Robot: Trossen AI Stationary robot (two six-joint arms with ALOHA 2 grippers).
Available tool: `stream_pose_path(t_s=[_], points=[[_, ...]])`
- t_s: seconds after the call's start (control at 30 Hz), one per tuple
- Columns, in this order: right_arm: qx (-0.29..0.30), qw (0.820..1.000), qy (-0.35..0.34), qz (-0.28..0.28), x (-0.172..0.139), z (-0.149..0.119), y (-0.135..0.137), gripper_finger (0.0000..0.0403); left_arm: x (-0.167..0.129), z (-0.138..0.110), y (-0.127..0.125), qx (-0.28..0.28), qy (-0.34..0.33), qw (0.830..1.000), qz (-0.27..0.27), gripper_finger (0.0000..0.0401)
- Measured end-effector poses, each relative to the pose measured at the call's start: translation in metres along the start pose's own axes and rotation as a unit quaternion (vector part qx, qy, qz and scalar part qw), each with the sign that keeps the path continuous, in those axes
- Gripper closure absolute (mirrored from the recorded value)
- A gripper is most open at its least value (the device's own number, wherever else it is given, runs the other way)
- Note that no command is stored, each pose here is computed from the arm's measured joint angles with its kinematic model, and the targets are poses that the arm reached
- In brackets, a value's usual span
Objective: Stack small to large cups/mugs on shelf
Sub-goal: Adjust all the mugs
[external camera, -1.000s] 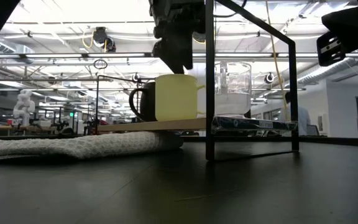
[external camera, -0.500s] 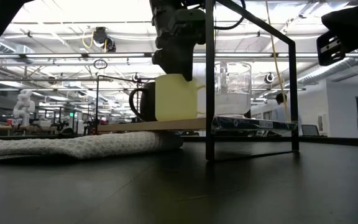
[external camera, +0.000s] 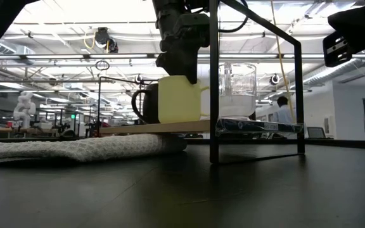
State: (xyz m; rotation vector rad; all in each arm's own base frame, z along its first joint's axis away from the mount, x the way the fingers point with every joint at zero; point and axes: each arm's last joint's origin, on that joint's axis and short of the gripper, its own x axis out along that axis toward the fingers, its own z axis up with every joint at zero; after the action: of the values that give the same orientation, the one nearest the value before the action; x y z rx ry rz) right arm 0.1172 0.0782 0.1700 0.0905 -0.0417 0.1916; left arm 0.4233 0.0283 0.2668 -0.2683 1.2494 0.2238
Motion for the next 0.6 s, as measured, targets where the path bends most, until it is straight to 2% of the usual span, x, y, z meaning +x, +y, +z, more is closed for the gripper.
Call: stream_pose_path(t_s=[0.33,0.43,0.6], points=[[0.0,1.0,0.0,0.0,0.0,0.0,0.0,0.0403,0.0002,0.0007,-0.0011,0.011,-0.002,1.0,-0.01,0.0171],[0.0,1.0,0.0,0.0,0.0,0.0,0.0,0.0403,0.0003,0.0007,-0.001,0.012,-0.002,1.0,-0.01,0.0197],[0.0,1.0,0.0,0.0,0.0,0.0,0.0,0.0403,0.0003,0.0007,-0.001,0.022,-0.002,1.0,-0.011,0.0269]])
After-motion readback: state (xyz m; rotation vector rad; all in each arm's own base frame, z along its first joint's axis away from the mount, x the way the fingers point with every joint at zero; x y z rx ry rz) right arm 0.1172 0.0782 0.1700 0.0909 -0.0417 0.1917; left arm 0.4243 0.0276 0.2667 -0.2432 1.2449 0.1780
